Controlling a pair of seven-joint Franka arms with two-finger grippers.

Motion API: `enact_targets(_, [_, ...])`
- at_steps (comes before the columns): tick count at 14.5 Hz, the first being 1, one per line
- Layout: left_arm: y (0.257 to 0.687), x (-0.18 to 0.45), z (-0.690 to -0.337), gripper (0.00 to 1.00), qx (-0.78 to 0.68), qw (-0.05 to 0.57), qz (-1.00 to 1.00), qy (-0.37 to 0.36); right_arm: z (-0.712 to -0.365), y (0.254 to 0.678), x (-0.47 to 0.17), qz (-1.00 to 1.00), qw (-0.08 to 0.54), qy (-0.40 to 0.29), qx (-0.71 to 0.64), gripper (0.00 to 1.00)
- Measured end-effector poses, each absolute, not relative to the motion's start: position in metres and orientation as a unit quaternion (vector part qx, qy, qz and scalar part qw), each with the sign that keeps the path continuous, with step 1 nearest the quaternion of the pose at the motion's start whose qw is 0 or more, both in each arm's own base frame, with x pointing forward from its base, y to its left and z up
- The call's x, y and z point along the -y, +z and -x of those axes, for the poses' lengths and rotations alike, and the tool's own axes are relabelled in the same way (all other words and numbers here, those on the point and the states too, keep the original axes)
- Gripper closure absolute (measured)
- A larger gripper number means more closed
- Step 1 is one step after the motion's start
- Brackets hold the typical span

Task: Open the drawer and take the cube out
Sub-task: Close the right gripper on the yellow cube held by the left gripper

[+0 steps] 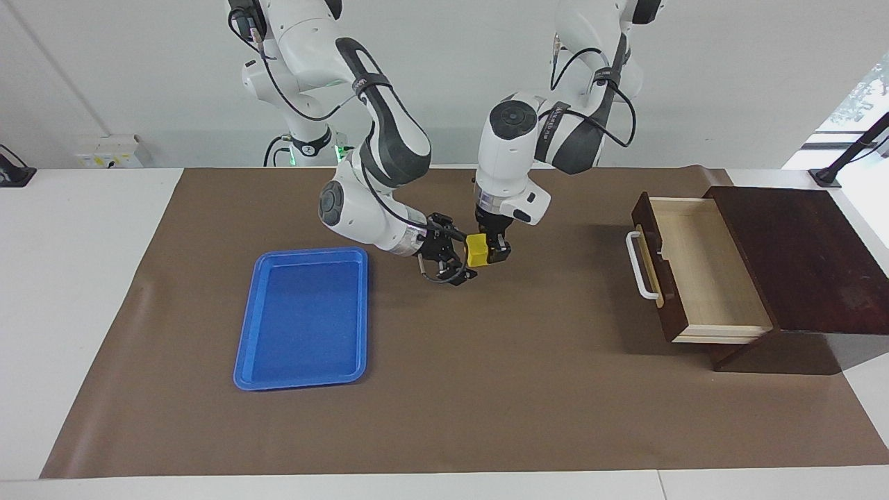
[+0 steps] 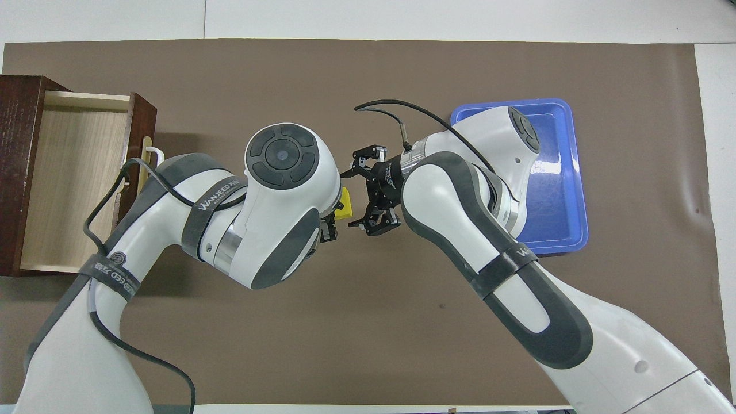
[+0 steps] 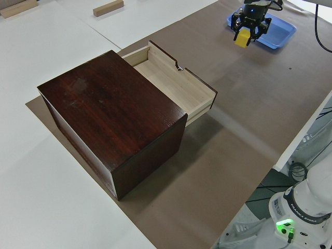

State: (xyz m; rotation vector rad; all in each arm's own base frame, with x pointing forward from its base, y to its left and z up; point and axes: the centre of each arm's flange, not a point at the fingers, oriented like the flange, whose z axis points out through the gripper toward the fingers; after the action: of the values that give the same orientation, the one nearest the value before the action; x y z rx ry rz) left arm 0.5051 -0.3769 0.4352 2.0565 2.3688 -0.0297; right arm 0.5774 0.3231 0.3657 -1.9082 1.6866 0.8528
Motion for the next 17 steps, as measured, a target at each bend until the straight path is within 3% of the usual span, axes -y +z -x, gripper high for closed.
enact_targets(17, [0.431,0.376,-0.505,0.44,-0.754,0.002,-0.657,-0.009,-0.567,0.362,-0.339,0.700,0.220,0.310,-0.604,0.03])
